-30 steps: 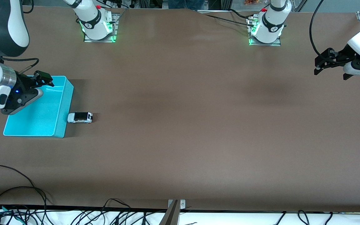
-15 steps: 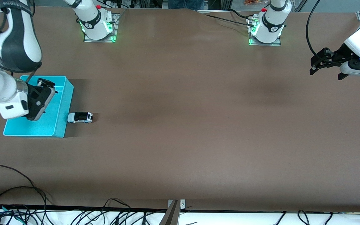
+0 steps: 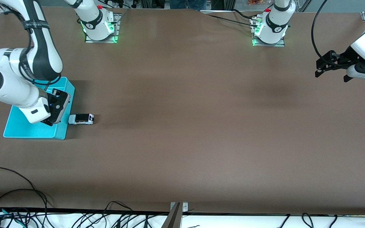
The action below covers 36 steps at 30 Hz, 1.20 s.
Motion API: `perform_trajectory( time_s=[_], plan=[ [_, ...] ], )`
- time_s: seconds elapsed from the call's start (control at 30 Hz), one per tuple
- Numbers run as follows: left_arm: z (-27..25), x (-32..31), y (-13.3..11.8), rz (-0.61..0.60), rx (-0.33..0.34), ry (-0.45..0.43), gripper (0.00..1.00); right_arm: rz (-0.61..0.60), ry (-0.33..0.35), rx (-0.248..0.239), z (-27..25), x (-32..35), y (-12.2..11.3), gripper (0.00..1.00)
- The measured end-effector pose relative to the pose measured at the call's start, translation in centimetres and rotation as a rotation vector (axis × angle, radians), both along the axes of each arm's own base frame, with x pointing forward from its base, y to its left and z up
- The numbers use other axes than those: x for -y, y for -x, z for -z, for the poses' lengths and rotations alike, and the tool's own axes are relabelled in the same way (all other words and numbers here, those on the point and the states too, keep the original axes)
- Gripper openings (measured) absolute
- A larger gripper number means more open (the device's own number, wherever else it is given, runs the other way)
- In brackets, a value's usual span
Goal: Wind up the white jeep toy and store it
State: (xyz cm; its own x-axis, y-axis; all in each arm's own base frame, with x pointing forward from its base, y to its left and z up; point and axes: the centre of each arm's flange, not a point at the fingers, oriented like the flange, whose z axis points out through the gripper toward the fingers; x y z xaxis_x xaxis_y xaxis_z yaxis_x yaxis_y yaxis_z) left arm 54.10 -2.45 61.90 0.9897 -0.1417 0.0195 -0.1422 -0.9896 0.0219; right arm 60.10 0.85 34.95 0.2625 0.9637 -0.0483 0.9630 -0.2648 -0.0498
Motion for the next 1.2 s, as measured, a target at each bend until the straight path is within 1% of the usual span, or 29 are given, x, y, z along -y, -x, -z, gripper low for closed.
perform_trajectory(
  time_s=[0.2, 0.33, 0.43, 0.47, 0.83, 1.2],
  plan=[
    [0.6, -0.7, -0.1, -0.012, -0.021, 0.0, 1.0, -0.024, -0.003, 0.021, 3.2, 0.0, 1.3, 1.0],
    [1.2, -0.8, -0.5, -0.013, -0.032, 0.0, 1.0, -0.068, -0.005, 0.032, 5.4, 0.0, 1.8, 1.0],
    [1.4, -0.8, -0.6, -0.013, -0.036, 0.0, 1.0, -0.086, -0.005, 0.035, 6.5, 0.1, 1.9, 1.0],
    [1.5, -0.8, -0.6, -0.013, -0.037, 0.0, 1.0, -0.098, -0.005, 0.034, 7.8, 0.1, 1.8, 1.0],
    [1.4, -0.9, -0.6, -0.016, -0.035, 0.0, 1.0, -0.119, -0.004, 0.028, 10.0, 0.1, 1.7, 1.0],
    [1.4, -0.9, -0.5, -0.015, -0.043, 0.0, 1.0, -0.181, -0.004, 0.044, 13.2, 0.1, 1.5, 1.0]
  ],
)
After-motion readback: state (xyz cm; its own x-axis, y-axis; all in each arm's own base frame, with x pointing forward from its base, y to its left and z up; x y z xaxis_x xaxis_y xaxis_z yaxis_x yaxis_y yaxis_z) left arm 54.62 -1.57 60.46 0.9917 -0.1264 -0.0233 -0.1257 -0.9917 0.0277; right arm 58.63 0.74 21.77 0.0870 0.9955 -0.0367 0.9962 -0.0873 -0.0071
